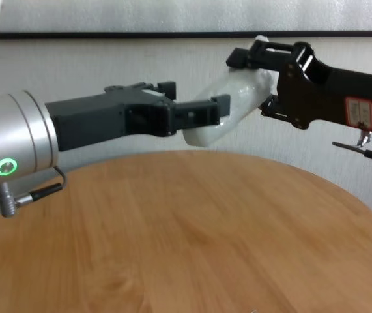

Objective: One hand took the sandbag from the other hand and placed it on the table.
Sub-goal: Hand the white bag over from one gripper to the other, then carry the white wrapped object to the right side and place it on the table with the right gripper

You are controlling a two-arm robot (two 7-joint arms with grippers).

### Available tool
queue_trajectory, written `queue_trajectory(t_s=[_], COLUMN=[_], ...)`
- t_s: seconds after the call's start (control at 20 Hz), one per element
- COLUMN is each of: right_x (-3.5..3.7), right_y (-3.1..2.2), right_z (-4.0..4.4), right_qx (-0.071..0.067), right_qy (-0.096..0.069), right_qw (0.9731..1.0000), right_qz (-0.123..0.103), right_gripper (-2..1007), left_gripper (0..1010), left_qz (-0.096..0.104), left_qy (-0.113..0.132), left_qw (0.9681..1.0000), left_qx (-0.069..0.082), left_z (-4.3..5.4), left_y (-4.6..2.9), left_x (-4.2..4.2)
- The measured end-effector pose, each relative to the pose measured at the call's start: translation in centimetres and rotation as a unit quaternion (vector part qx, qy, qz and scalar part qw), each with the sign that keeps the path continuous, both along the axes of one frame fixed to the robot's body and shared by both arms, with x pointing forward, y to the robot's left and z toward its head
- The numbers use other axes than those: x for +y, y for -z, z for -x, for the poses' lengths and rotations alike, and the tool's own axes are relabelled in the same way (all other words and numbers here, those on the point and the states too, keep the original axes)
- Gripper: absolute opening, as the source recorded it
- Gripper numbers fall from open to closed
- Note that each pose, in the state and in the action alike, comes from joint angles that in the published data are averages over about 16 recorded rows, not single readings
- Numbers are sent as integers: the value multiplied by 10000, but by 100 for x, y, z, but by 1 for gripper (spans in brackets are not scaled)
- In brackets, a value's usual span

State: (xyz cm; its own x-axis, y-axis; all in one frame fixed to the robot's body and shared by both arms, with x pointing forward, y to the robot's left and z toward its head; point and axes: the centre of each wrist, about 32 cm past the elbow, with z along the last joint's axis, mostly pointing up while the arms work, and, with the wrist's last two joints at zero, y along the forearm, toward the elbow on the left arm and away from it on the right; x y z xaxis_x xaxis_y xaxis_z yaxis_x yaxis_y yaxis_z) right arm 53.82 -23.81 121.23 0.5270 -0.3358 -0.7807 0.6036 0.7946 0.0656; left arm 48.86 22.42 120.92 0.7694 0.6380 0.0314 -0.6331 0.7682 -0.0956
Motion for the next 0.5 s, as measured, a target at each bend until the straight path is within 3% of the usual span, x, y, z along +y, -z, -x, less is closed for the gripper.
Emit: queue_trajectory(t_s=[0.5], right_x=[-94], right_y=[53], right_z=[-62], right_qx=[55], right_qy=[284], right_qw=[9994], right_qz=[185], right_gripper=[568], left_gripper=[1000], left_qz=[538], left_qy=[-553], left_qw=[9970], left_qx=[59], left_z=[67], left_y=[42], left_x=[83])
